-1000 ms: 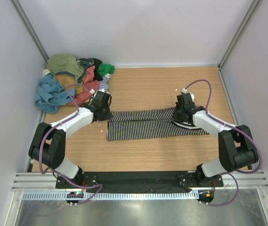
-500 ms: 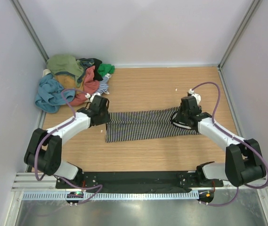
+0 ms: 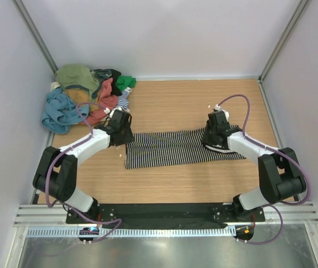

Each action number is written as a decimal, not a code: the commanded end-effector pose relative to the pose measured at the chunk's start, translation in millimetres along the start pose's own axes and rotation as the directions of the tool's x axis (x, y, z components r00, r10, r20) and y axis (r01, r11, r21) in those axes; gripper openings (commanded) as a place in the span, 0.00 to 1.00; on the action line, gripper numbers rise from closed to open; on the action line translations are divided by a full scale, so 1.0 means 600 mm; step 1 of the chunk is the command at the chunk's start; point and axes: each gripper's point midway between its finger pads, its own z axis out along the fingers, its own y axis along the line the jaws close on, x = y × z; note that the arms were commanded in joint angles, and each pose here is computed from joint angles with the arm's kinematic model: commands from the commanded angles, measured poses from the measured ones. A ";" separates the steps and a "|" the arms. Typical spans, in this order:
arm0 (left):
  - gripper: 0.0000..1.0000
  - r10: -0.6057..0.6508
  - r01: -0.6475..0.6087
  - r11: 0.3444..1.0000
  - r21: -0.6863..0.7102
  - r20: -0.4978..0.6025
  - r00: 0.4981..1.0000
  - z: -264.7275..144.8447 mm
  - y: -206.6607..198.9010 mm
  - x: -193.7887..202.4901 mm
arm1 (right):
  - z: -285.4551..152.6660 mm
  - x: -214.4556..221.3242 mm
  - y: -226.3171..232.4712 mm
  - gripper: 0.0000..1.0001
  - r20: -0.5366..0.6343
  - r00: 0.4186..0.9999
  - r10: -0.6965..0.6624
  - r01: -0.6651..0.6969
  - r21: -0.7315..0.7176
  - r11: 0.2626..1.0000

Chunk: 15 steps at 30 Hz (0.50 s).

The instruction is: Fold and stack the tank tops

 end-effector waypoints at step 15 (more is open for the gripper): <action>0.00 0.047 -0.046 0.999 0.019 -0.044 0.998 -0.010 0.022 0.074 | 0.011 0.033 -0.012 0.02 -0.026 1.000 -0.013 0.014 0.012 1.000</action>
